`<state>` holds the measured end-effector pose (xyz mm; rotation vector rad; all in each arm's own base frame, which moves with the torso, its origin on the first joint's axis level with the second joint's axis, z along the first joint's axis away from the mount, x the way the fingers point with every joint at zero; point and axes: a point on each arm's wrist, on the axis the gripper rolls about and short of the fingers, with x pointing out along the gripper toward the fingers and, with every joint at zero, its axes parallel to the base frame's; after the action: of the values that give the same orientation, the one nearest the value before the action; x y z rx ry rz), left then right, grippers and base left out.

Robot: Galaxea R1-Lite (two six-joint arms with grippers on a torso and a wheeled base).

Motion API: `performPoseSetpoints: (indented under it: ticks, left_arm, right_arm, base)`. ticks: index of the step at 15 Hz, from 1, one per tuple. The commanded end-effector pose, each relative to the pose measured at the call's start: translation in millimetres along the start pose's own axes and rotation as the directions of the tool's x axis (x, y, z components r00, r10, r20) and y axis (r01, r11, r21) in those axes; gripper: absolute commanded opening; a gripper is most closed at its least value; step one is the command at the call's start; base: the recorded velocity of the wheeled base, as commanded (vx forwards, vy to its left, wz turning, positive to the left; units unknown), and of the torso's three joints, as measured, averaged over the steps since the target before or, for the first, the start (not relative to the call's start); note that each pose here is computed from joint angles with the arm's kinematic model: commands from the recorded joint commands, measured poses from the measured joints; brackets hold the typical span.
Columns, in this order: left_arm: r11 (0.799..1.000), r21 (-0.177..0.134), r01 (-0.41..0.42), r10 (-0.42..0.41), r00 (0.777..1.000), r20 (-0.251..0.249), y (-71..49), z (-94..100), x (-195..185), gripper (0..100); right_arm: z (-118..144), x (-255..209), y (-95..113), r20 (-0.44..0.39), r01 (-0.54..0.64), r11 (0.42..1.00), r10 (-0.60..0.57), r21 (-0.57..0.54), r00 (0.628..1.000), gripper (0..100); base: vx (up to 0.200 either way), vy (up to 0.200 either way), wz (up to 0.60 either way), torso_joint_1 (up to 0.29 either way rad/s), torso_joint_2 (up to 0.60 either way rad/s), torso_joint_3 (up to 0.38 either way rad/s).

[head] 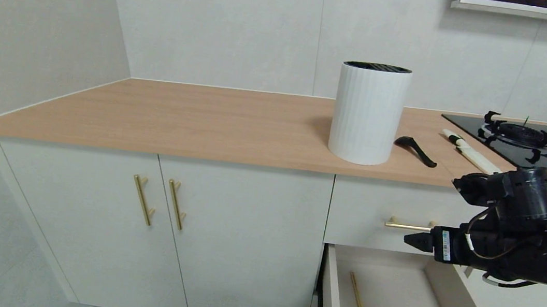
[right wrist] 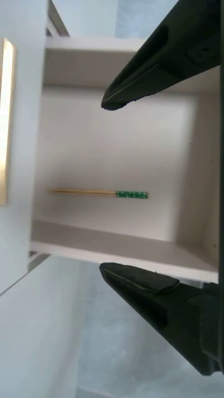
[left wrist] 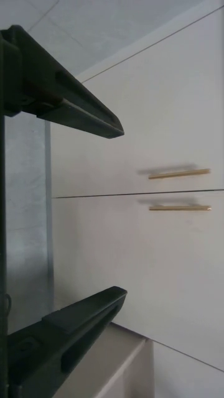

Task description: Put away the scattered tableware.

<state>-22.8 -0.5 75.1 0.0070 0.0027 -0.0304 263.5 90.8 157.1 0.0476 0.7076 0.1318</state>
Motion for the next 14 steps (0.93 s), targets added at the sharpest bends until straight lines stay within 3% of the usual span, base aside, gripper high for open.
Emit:
performPoseSetpoints:
  ticks: [1, 12, 14]
  left_arm:
    - [1.000, -0.001, 0.000, 0.000, 1.000, 0.000, 0.0, 0.0, 0.0, 100]
    - [1.000, 0.001, 0.000, 0.000, 1.000, 0.000, 0.0, 0.0, 0.0, 100]
    - [1.000, -0.001, 0.000, 0.000, 1.000, 0.000, 0.0, 0.0, 0.0, 100]
  right_arm:
    - [-1.3, 3.3, 0.2, -0.011, 0.001, 1.000, -0.001, -0.001, 1.000, 100]
    - [-3.4, 8.8, 0.4, -0.025, 0.006, 1.000, -0.006, -0.003, 1.000, 100]
    - [-3.7, 11.4, 0.6, 0.017, -0.003, 1.000, 0.003, 0.002, 1.000, 100]
  base:
    - [0.000, 0.000, 0.00, 0.178, -0.48, -0.290]
    - [0.000, 0.000, 0.00, 0.199, -0.47, -0.275]
    - [0.000, 0.000, 0.00, 0.066, -0.14, -0.080]
